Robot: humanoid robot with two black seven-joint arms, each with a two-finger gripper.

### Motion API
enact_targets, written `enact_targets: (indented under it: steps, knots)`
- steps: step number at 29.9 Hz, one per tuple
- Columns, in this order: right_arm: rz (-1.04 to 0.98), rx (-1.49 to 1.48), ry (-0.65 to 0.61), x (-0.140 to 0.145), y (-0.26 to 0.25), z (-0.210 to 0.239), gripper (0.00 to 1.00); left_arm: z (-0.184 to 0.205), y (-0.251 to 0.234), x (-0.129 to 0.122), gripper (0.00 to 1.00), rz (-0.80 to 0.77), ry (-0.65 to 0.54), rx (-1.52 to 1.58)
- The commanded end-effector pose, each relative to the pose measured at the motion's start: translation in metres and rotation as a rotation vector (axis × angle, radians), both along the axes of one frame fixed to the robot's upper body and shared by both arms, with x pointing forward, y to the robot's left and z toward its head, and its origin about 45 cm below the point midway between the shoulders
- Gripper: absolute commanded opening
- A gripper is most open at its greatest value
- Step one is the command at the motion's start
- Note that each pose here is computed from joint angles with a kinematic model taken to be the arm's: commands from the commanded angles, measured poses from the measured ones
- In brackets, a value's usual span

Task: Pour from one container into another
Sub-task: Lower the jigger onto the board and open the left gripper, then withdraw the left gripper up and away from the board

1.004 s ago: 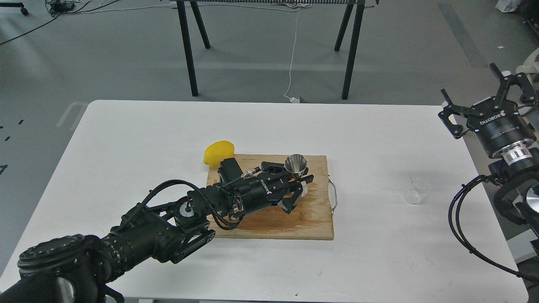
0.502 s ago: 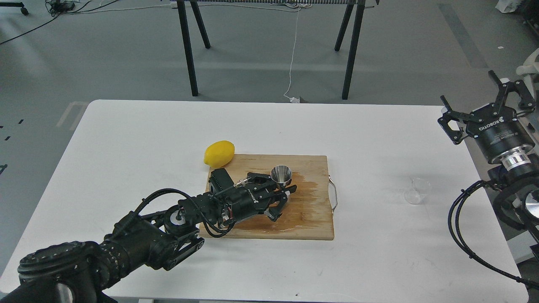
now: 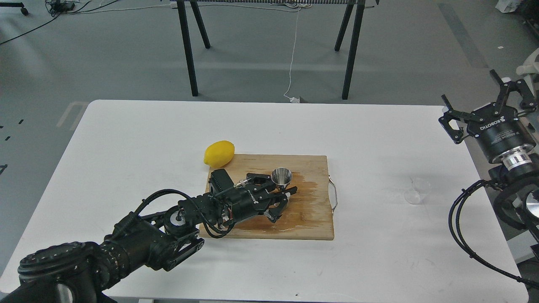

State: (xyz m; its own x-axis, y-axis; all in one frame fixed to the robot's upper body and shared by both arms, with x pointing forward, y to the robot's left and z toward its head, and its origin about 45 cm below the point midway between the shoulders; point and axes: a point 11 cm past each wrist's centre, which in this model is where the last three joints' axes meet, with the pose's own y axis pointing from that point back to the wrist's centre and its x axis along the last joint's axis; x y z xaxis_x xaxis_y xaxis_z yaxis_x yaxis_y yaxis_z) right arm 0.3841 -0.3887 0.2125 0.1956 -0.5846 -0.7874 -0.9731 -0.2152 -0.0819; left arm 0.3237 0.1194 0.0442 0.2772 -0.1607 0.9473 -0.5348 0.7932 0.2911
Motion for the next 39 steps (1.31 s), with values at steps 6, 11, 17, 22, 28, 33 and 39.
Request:
enact_targets:
  steps: [6, 11, 17, 22, 28, 33, 39]
  knots:
    - [-0.002, 0.001, -0.004, 0.0, -0.001, 0.001, 0.99, 0.0, 0.0, 0.0, 0.7, 0.0, 0.001, 0.0]
    - [-0.002, 0.001, -0.004, 0.0, -0.001, 0.001, 0.99, -0.004, 0.0, -0.005, 0.94, 0.002, 0.012, -0.003]
    - [-0.004, 0.001, -0.001, 0.0, -0.001, 0.0, 0.99, -0.006, 0.001, -0.007, 0.97, 0.004, 0.018, -0.003]
    - [-0.003, 0.001, -0.001, -0.001, -0.001, 0.0, 0.99, -0.011, 0.026, -0.007, 0.97, 0.033, 0.024, 0.032]
    - [0.0, 0.008, 0.0, 0.0, 0.002, -0.001, 0.99, -0.018, 0.051, -0.01, 0.97, 0.063, 0.038, 0.065]
    - [0.001, 0.011, 0.0, 0.0, 0.003, -0.002, 0.99, -0.022, 0.066, -0.015, 0.97, 0.08, 0.049, 0.08]
    - [0.002, 0.012, -0.001, 0.0, 0.003, -0.002, 0.99, 0.0, 0.096, -0.004, 0.97, 0.138, 0.024, 0.033]
